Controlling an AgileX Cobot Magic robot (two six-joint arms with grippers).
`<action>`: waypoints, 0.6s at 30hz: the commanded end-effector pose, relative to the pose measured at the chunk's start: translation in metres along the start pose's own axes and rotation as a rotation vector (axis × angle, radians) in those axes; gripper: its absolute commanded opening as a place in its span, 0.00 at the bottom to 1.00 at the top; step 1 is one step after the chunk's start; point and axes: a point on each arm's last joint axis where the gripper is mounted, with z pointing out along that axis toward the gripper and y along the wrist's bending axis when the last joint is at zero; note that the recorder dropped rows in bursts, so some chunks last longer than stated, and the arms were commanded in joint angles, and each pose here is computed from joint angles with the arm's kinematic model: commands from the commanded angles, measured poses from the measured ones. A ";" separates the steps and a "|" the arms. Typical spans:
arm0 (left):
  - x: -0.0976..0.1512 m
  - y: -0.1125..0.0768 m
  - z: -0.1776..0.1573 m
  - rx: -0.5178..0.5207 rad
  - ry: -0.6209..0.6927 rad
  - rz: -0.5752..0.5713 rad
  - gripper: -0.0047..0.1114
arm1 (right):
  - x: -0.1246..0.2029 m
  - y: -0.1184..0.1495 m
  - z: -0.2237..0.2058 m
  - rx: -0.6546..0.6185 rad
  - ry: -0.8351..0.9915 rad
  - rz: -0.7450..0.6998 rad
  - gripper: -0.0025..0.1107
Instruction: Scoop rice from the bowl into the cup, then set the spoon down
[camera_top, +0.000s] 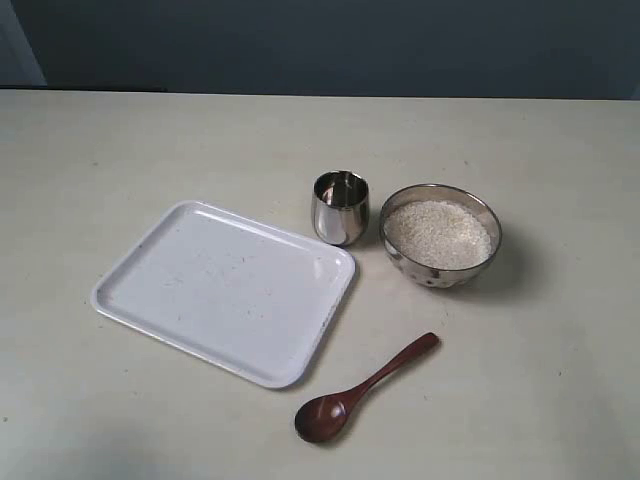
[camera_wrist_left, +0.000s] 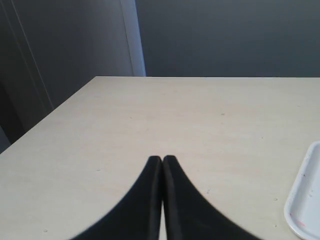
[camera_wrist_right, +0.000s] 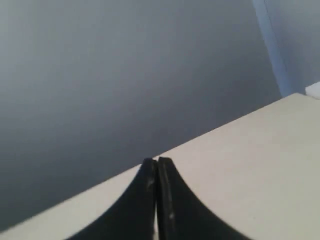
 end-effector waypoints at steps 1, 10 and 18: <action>-0.002 0.001 -0.001 -0.007 -0.020 -0.003 0.04 | -0.001 0.000 0.000 -0.001 -0.016 0.180 0.02; -0.002 0.001 -0.001 -0.007 -0.020 -0.003 0.04 | -0.034 0.027 -0.008 -0.093 0.006 0.062 0.02; -0.002 0.001 -0.001 -0.007 -0.020 -0.003 0.04 | -0.138 0.091 0.006 -0.164 0.082 -0.415 0.02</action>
